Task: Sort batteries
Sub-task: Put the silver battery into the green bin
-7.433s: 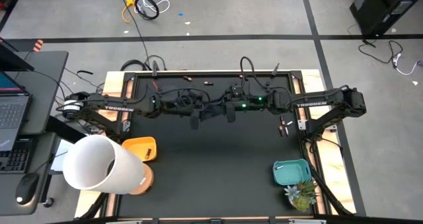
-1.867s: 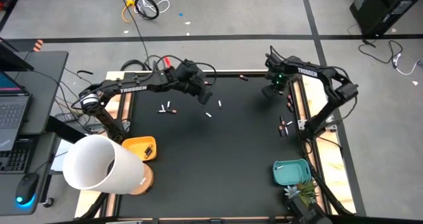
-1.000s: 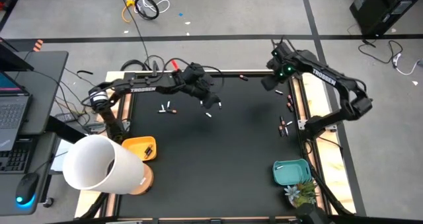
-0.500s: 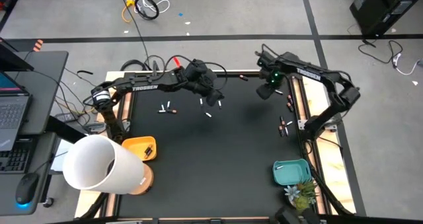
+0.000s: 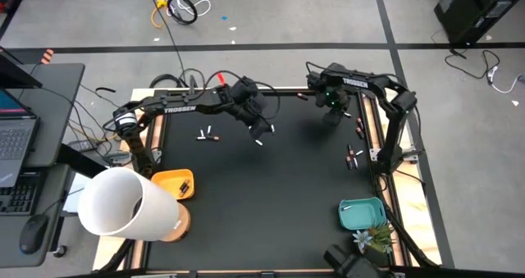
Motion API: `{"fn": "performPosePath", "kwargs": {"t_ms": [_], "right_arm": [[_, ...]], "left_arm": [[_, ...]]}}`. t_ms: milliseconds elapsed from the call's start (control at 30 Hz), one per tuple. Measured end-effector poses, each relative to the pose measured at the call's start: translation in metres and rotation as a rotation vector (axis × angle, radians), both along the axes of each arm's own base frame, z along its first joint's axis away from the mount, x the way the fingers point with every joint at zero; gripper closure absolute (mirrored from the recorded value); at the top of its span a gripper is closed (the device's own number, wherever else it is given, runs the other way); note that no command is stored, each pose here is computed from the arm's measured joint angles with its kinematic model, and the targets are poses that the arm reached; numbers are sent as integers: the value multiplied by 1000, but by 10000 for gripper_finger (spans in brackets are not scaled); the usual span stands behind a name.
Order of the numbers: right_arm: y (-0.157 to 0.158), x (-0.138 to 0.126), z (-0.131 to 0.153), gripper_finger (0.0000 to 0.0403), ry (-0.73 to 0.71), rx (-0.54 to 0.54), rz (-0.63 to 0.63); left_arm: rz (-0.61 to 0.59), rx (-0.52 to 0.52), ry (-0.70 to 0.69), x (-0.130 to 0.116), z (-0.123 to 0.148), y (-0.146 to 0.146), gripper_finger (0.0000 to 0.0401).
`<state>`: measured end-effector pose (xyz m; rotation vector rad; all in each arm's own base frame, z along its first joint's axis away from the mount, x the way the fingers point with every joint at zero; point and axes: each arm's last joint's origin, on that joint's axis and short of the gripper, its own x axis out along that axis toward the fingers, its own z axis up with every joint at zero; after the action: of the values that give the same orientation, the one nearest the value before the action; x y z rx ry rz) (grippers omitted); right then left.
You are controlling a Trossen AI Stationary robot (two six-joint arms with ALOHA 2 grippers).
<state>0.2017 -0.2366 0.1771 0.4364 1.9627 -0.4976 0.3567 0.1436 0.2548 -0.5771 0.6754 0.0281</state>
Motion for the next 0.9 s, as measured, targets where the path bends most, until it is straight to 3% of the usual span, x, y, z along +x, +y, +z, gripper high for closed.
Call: {"fn": "performPosePath", "kwargs": {"t_ms": [100,333,633,900], "right_arm": [[-4,-2,-6,257,29,1,12],[-19,-5,-15,258,-54,-32,-47],[-15,1,-14,257,-10,-51,57],[-26,-12,-15,256,-17,-50,24]], "left_arm": [[-2,-1,-2,0,0,0,266],[-4,-1,-6,0,0,0,266],[-4,3,-16,1,1,1,266],[-17,21,-21,1,1,1,266]]}}
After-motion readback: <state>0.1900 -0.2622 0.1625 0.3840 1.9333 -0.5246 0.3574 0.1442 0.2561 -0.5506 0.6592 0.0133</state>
